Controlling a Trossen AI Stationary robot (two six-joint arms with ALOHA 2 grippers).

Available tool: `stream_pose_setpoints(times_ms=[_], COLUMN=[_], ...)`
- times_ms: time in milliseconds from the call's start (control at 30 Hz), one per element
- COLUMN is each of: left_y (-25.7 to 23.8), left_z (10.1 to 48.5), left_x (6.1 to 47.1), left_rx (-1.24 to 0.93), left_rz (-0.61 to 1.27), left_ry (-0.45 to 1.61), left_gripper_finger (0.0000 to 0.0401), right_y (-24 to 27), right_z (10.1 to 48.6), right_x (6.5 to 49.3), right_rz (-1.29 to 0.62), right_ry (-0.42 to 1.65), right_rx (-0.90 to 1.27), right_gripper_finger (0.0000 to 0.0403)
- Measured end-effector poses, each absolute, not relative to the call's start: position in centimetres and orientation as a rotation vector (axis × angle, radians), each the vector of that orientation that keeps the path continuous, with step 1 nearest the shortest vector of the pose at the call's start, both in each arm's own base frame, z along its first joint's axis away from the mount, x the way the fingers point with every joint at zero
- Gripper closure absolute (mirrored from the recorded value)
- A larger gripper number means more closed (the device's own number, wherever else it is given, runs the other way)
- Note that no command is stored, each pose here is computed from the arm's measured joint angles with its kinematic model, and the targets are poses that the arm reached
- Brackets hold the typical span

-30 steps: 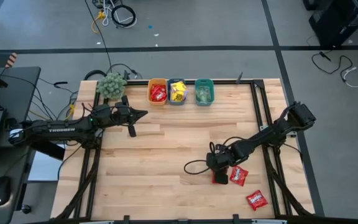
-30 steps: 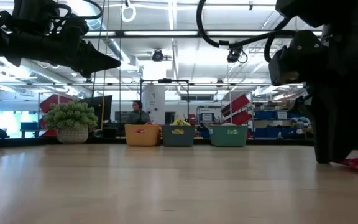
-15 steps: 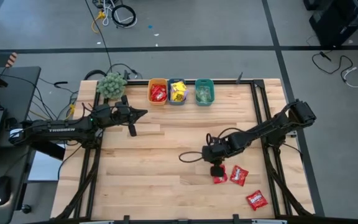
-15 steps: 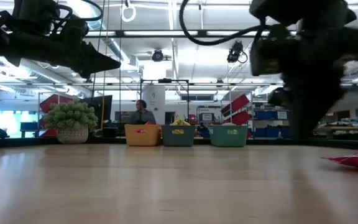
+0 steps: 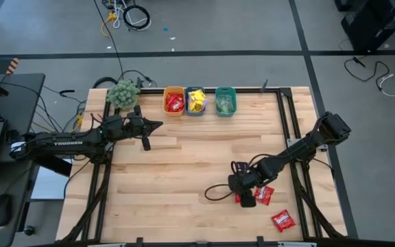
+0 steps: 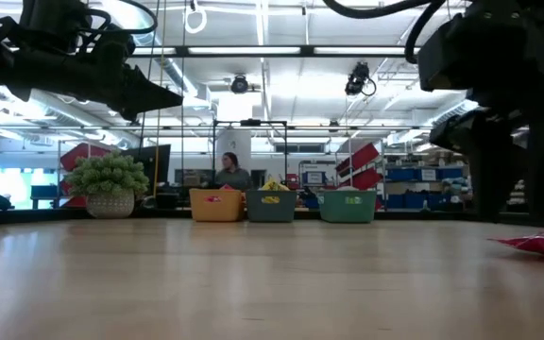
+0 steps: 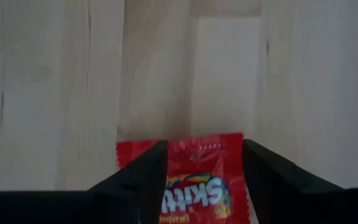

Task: Sort candy
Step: Put the red candy pack into the yellow bin

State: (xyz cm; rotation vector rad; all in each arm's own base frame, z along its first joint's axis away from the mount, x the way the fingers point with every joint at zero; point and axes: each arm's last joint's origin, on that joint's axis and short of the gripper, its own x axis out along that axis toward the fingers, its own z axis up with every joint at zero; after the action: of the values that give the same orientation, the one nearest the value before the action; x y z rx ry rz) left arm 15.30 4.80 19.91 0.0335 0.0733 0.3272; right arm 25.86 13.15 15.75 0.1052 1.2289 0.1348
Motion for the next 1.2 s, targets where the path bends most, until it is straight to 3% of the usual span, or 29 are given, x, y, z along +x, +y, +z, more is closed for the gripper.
stream_pose_setpoints(times_ms=[400,600,967,1200], left_y=[4.8,4.8,4.8,4.8], left_z=[19.7,19.8,19.7,19.6], left_x=[15.3,15.3,15.3,15.3], left_rx=[0.029,0.029,0.028,0.024], left_rz=[0.326,0.327,0.339,0.339], left_ry=[0.095,0.089,0.09,0.106], left_gripper_finger=[0.0401,0.0401,0.0401,0.0401], right_y=[13.2,12.5,9.6,9.6], right_z=[13.3,13.9,17.5,17.7], right_x=[26.3,27.3,30.6,28.9], right_rz=[0.157,0.176,0.072,0.026], right_ry=[1.312,1.281,1.236,1.472], right_rx=[0.085,0.03,-0.021,0.204], right_gripper_finger=[0.0292,0.0391,0.04,0.0329])
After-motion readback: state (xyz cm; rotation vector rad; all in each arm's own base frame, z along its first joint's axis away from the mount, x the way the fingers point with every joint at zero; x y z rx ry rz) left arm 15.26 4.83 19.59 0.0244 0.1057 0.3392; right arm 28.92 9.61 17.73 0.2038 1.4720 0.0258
